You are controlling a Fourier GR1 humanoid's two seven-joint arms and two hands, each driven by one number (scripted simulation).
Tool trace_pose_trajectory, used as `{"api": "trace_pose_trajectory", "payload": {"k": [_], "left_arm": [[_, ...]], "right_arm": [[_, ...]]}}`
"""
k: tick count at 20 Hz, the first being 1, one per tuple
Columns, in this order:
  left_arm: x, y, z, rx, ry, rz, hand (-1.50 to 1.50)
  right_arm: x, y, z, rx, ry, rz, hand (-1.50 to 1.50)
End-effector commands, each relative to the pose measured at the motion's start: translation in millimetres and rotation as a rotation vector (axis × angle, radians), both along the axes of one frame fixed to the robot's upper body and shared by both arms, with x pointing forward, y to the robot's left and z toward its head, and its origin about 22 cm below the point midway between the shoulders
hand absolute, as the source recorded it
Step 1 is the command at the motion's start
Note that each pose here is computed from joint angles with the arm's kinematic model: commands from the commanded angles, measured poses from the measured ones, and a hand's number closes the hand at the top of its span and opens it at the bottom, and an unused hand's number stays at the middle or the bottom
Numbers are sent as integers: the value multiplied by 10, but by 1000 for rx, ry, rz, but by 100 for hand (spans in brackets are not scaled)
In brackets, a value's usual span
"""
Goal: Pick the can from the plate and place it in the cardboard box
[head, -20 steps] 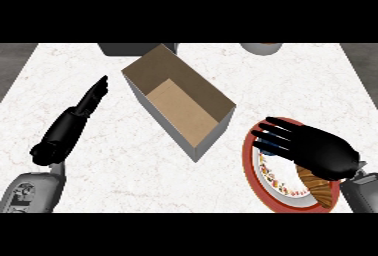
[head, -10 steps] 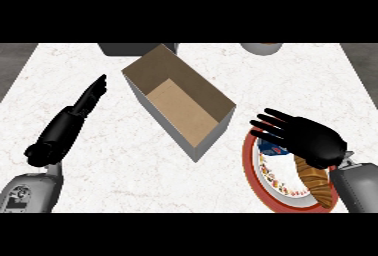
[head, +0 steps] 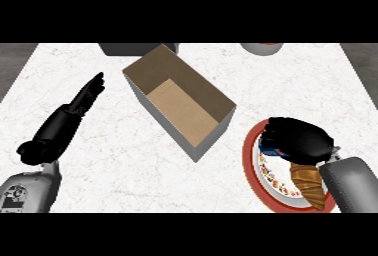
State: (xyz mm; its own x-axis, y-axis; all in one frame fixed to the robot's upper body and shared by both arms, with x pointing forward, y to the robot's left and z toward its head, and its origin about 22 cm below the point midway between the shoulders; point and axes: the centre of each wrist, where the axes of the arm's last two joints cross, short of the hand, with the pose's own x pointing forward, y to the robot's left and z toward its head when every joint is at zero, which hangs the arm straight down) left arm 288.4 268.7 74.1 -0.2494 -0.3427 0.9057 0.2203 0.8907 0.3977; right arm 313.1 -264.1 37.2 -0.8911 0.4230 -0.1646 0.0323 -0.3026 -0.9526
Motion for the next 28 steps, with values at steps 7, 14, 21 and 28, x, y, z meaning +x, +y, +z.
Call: {"api": "trace_pose_trajectory", "payload": {"k": [7,14,21,28], "left_arm": [[40,-70,-95,9,-5,4,0],[72,-195,5,4,-28,-83,0],[175,-387,29,7,-23,-150,0],[210,-444,-16,6,-3,-165,0]], "right_arm": [[-35,1266,-228,157,20,-69,150],[-120,1455,-305,269,163,-398,150],[2,2058,424,375,-79,-476,150],[-32,2391,986,594,-213,-694,150]]}}
